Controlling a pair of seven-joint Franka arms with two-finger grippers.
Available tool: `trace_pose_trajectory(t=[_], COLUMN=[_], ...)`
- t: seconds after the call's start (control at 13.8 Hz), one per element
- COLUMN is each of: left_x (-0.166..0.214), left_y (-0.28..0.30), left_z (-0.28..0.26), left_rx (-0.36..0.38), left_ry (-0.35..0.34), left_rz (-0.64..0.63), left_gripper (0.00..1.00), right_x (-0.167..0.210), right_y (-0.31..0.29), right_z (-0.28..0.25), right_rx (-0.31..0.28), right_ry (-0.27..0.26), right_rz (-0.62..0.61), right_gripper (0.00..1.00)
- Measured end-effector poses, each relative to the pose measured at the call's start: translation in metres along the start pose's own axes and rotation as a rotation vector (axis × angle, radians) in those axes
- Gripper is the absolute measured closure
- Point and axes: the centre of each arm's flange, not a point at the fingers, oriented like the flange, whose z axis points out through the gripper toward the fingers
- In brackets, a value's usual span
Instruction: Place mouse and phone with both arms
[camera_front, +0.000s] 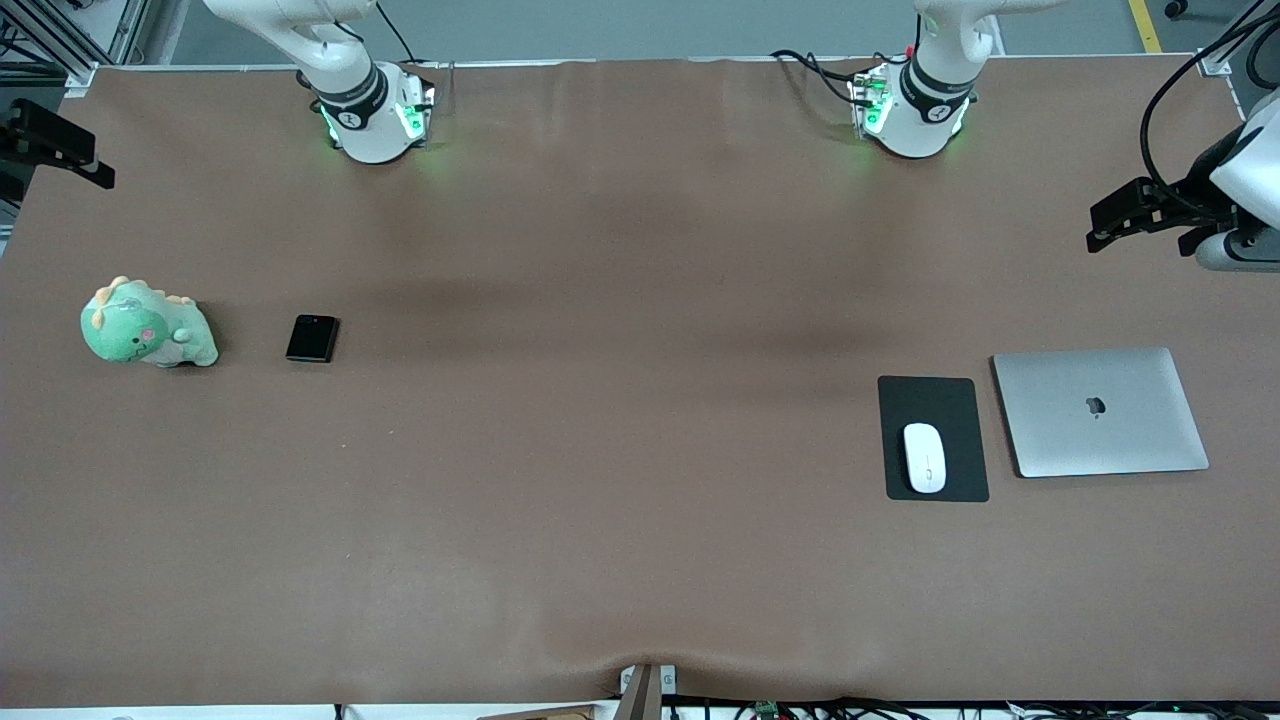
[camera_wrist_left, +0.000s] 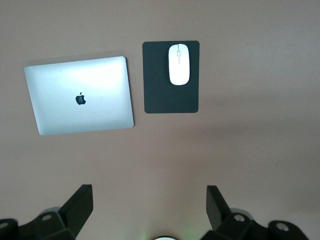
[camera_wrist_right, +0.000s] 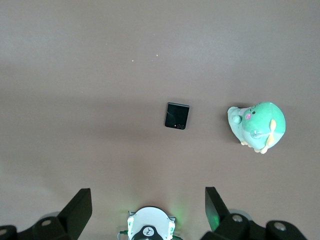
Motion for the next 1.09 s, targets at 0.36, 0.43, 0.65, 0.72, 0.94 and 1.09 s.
trace_pose_trajectory(t=[0.36, 0.43, 0.65, 0.72, 0.94, 1.09], left_x=[0.003, 0.003, 0.003, 0.003, 0.003, 0.003], left_y=[0.011, 0.013, 0.014, 0.014, 0.014, 0.014], left_z=[-0.006, -0.006, -0.006, -0.006, -0.007, -0.006], left_rx=[0.001, 0.002, 0.002, 0.002, 0.002, 0.002], left_ry=[0.029, 0.029, 0.029, 0.029, 0.03, 0.029], left_rz=[0.02, 0.024, 0.025, 0.026, 0.026, 0.026], left_gripper=[0.0, 0.0, 0.0, 0.0, 0.0, 0.0], right_x=[0.006, 0.006, 0.004, 0.004, 0.003, 0.003], right_y=[0.0, 0.0, 0.003, 0.004, 0.006, 0.007], right_z=[0.013, 0.013, 0.011, 0.01, 0.01, 0.01], right_rx=[-0.005, -0.006, -0.026, -0.034, -0.042, -0.042], right_ry=[-0.003, -0.002, 0.001, 0.002, 0.001, 0.001], right_rz=[-0.002, -0.001, 0.004, 0.006, 0.01, 0.014], right_gripper=[0.0, 0.0, 0.0, 0.0, 0.0, 0.0])
